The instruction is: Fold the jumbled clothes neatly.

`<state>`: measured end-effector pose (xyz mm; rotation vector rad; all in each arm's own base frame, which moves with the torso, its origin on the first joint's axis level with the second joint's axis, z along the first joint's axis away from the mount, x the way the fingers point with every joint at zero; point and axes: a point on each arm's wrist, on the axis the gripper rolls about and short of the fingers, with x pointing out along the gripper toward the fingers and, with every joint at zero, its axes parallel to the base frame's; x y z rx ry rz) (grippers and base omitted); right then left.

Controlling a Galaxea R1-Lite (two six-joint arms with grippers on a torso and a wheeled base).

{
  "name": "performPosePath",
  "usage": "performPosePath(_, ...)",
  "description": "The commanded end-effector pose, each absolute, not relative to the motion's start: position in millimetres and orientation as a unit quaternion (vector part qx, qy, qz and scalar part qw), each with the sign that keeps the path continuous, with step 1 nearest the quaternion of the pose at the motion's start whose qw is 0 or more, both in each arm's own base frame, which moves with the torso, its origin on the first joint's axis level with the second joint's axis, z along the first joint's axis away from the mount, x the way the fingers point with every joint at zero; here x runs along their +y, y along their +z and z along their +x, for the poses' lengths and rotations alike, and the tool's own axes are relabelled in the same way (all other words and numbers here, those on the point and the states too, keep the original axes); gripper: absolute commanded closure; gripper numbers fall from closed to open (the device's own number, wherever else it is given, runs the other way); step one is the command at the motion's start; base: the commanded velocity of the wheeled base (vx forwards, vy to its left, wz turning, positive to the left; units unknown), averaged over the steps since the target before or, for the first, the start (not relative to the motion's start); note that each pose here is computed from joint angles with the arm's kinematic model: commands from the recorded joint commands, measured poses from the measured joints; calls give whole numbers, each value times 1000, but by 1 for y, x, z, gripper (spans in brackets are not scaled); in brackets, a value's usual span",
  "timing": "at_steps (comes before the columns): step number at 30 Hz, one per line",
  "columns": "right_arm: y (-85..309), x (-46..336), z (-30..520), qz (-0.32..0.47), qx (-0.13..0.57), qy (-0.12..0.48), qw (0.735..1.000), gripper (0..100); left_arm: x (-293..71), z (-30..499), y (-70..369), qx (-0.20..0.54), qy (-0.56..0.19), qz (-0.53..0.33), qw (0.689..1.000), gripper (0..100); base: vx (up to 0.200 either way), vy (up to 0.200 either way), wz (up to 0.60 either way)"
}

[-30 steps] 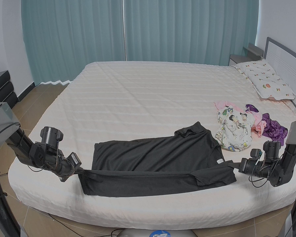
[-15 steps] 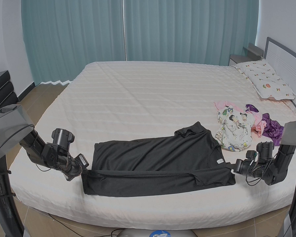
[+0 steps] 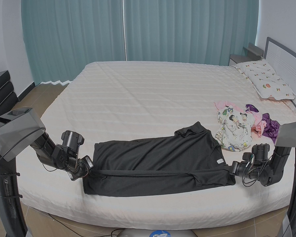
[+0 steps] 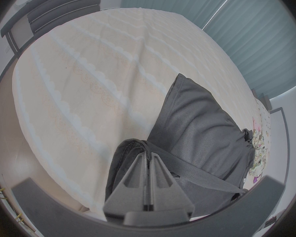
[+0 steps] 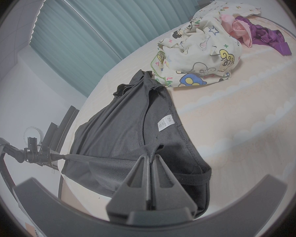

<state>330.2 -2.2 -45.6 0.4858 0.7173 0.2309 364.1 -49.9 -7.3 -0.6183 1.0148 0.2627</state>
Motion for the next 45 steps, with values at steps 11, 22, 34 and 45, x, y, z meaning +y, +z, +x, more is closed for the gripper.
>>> performPosePath(11,-45,-1,330,237,344,114,902,0,-54,366,-13,479,131,-285,820,0,0,0,0)
performPosePath(22,-33,-2,320,254,329,111,903,0,-46,334,12,503,61,-377,775,0,0,0,0)
performPosePath(34,-34,0,319,255,331,111,902,0,-44,323,12,493,56,-382,780,0,-67,0,0)
performPosePath(45,-34,0,319,255,330,111,902,0,-41,324,13,489,55,-388,779,0,-36,0,0)
